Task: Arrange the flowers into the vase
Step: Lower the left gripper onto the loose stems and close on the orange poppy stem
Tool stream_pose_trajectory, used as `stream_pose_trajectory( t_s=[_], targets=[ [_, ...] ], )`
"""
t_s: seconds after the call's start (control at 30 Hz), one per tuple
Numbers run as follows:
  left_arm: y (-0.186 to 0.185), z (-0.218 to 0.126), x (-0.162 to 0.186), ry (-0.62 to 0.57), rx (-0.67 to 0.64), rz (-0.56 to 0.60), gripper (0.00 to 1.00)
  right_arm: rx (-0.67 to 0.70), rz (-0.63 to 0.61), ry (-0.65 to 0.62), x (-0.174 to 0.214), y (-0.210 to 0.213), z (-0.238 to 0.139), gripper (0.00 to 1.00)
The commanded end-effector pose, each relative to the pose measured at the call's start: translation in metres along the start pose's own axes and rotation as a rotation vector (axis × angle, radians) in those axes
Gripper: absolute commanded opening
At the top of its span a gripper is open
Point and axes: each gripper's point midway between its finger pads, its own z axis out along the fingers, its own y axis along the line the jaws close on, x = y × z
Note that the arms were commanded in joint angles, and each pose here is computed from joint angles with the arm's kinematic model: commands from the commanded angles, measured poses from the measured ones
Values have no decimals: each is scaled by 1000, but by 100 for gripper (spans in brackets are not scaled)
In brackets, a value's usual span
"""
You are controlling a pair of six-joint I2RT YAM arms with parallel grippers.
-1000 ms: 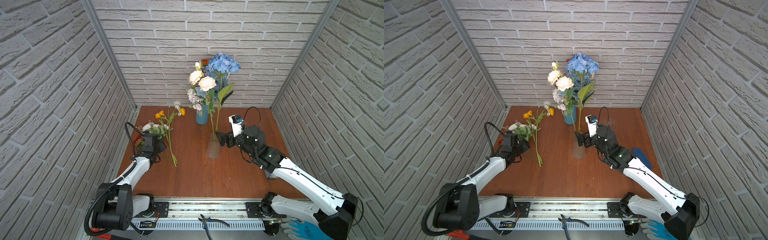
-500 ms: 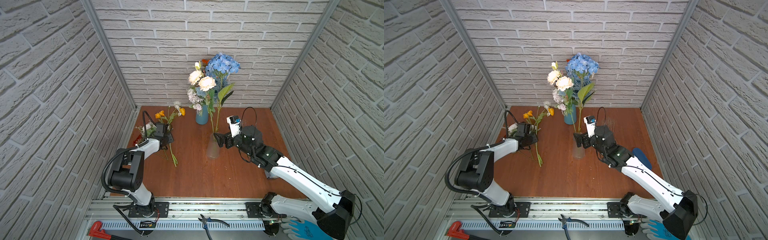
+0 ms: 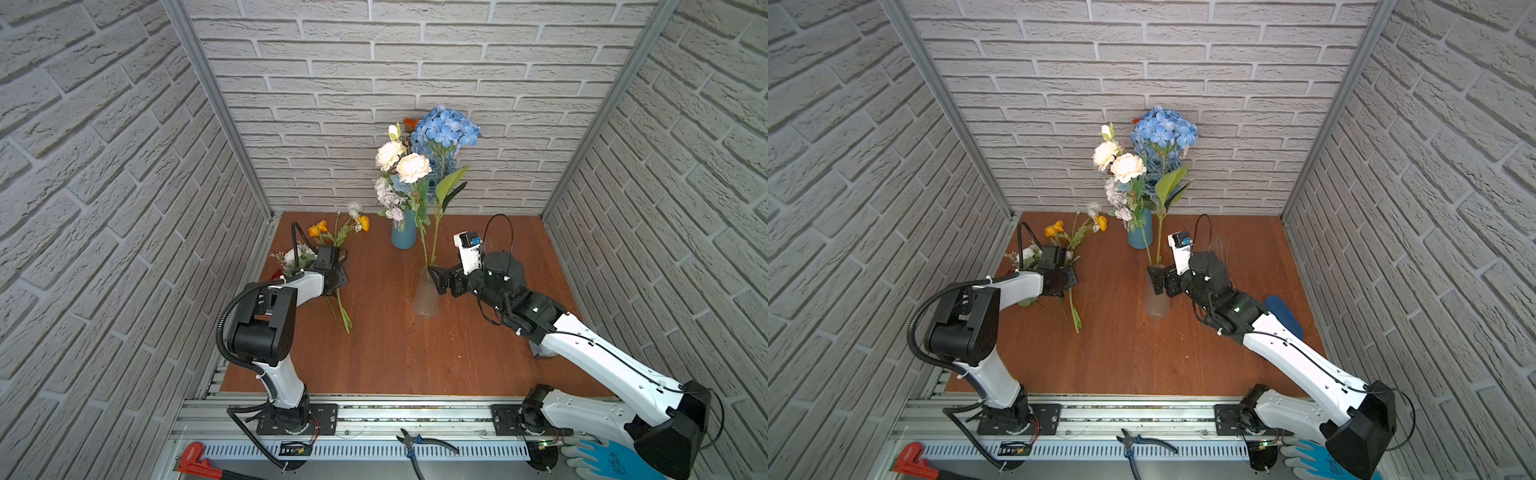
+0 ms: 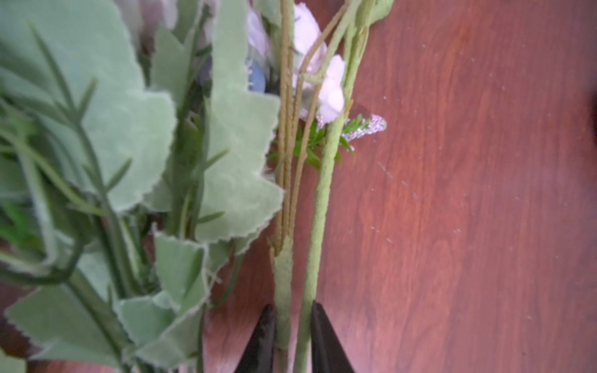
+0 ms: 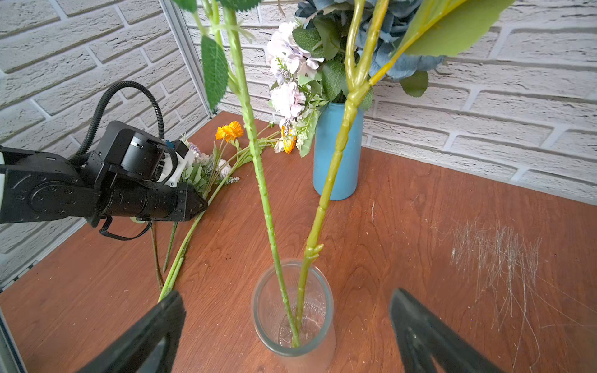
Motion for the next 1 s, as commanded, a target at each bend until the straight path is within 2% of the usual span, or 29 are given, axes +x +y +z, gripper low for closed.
stream_pose_trajectory(
  t_s=[0.0, 0.03, 0.2, 0.27, 0.3, 0.4, 0.53, 0.97],
  targets=[
    [2, 2, -15, -52, -27, -27, 22, 2, -4, -15, -3, 0, -4, 100],
    [2, 0, -17, -65, -22, -36, 23, 3, -4, -13, -2, -1, -4, 100],
    [-3, -19, -29, -139, 31, -72, 47, 11, -11, -10, -2, -2, -6, 100],
    [-3, -29, -36, -172, 43, -82, 49, 13, -12, -11, -2, -2, -5, 100],
    [-1, -31, -38, -183, 42, -85, 48, 11, -11, -11, -2, -2, -5, 100],
    [4, -29, -43, -191, 38, -98, 35, 11, -11, -8, -1, -2, -2, 100],
    [2, -13, -38, -134, 45, -98, 21, 7, -9, 0, 0, -1, 1, 100],
    [1, 14, -37, -103, 29, -108, 21, 15, -19, -3, -2, -2, -3, 100]
  ],
)
